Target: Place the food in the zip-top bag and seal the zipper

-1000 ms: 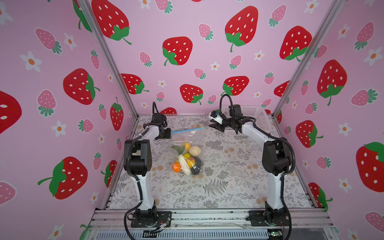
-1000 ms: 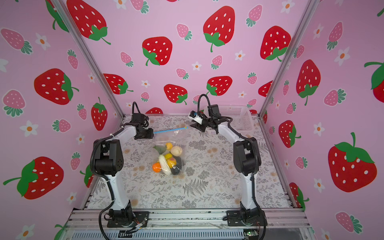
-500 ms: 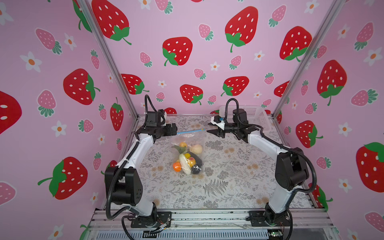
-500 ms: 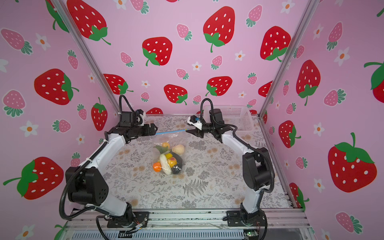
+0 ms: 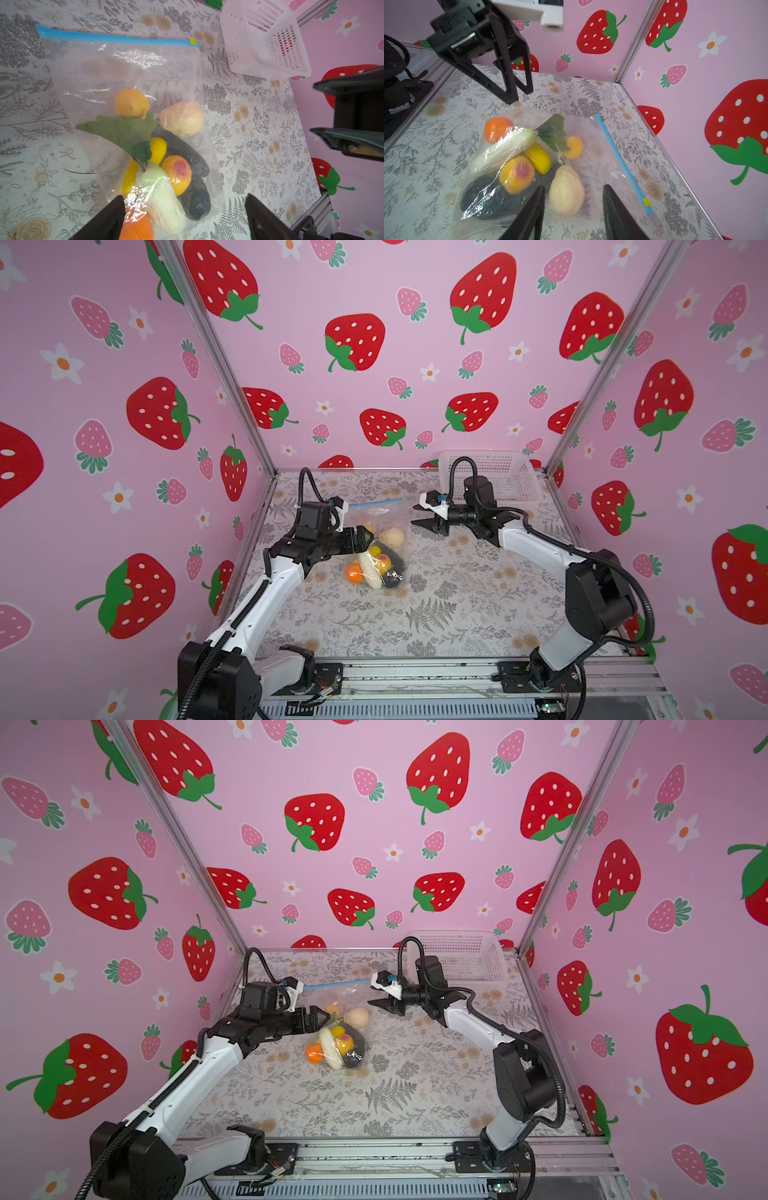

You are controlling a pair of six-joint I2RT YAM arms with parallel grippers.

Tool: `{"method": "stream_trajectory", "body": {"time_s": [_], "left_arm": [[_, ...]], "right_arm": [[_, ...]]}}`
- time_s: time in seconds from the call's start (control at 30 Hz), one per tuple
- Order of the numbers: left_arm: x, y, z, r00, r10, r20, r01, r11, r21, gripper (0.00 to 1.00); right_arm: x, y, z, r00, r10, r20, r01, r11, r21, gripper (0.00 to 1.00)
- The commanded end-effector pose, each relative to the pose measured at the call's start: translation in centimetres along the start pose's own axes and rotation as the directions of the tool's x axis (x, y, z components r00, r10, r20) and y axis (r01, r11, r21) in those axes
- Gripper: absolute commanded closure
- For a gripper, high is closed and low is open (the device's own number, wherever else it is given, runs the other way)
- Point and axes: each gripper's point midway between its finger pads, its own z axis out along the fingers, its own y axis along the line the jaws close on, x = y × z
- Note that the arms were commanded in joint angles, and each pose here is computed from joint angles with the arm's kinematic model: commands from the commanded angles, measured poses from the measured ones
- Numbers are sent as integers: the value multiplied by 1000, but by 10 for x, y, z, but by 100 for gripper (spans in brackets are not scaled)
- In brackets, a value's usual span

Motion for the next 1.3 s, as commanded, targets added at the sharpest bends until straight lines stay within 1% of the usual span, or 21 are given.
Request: {"method": "stream_trajectory", "body": {"time_s": [0.0,0.17,0.33,0.5,0.73,0.93,1.17,1.27], "left_arm": [[-1,-4,10,999,-34,3,33,998,44,9],[2,-4,25,998,-47,-33,49,997,64,10],[12,4,36,996,-61,-66,64,997,53,11],[28,20,42,993,-67,-97,67,998,-7,11],[47,40,56,983,-123,-134,118,992,-46,11],[41,49,58,985,-125,-118,117,991,-72,10],[16,43,69,989,-118,-94,114,992,-48,10],[3,43,70,992,-97,-77,93,994,-62,10]], "right_arm": [[-14,0,-7,999,-25,21,24,1000,14,52],[-13,2,-8,1000,-23,8,22,1000,15,52],[-11,1,-8,1000,-19,-1,19,1000,17,52],[-8,1,-6,1000,-14,-3,14,1000,12,52],[-7,-1,-4,1000,-11,-4,11,1000,7,52],[-6,-1,-4,1000,-9,-7,9,1000,6,52],[-6,-1,-4,1000,-11,-9,11,1000,5,52],[-6,-2,-6,1000,-11,-10,11,1000,10,52]]}}
